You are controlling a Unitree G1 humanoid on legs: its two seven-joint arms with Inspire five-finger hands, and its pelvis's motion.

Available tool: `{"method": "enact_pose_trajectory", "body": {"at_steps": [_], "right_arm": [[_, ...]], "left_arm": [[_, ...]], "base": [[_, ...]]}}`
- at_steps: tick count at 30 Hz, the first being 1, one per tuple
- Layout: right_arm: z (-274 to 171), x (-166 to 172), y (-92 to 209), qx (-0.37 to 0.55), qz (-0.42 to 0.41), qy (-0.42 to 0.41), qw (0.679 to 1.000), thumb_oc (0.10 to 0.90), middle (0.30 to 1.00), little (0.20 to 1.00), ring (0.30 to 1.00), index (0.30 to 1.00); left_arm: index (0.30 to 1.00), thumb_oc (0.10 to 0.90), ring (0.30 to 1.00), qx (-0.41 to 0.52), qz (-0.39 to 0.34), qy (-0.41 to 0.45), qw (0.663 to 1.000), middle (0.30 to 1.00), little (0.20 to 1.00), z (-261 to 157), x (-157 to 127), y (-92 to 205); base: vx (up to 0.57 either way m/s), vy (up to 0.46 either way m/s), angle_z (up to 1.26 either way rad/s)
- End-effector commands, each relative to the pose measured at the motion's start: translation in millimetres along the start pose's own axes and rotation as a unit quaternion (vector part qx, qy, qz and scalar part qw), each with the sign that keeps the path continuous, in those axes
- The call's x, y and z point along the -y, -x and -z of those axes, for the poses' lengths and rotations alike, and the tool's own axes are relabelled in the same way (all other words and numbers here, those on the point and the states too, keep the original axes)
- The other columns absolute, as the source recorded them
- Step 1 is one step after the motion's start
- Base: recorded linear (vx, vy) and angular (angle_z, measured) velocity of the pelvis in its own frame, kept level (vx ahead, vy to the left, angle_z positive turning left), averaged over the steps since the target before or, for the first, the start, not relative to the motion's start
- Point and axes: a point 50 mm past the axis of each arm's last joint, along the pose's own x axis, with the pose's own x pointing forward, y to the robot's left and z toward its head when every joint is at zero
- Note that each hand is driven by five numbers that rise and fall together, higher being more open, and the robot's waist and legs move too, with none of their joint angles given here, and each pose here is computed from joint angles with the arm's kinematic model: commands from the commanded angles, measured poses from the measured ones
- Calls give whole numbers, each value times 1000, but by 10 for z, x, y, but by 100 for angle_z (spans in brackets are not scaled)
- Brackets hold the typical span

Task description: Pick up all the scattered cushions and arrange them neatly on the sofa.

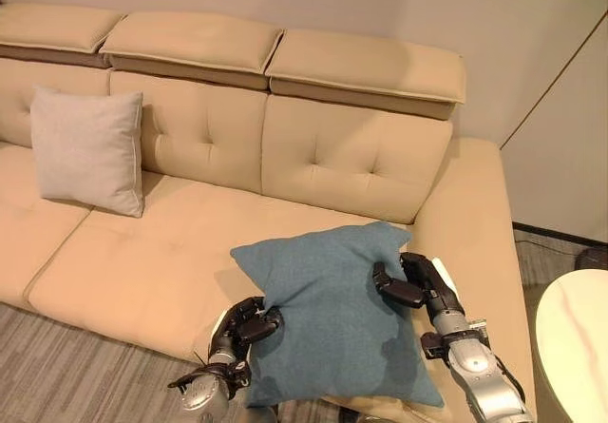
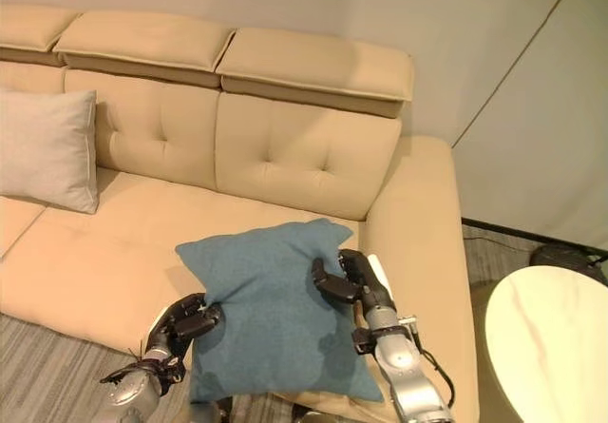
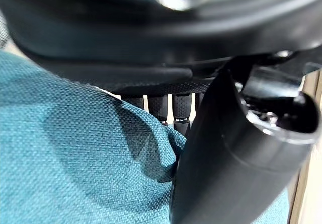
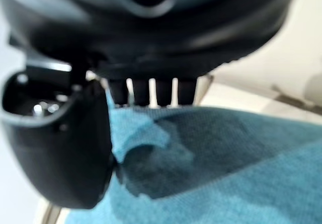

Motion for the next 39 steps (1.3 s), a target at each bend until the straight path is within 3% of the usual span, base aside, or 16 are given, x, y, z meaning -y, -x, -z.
{"method": "enact_pose_trajectory", "body": {"at_steps": [1,9,16,22,30,39], "right_arm": [[-630,137,-132,159,42,-26,986,400,300,300,300,300],[-681,59,-194,164,43,-38,985,400,300,300,300,300],[-1140,-45,-424,242,62,-56,967,400,300,300,300,300],[-1725,-148,-678,321,89,-38,942,400,300,300,300,300],[-2851,98,-895,439,207,0,874,400,300,300,300,300],[-3388,221,-840,491,258,13,832,400,300,300,300,300]], "left_arm": [[300,400,300,152,69,0,986,300,300,-642,205,-67],[300,400,300,201,79,-42,975,300,300,-919,232,-86],[300,400,300,296,80,-98,947,300,300,-1419,409,-171],[300,400,300,401,44,-132,906,300,300,-2037,638,-294],[300,400,300,585,-4,-173,792,300,300,-3348,1302,-152],[300,400,300,657,-34,-179,731,300,300,-3941,1589,119]], "base": [[108,131,-3],[52,104,-15],[-74,76,-18],[-103,11,-6],[-49,0,12],[4,2,10]]}}
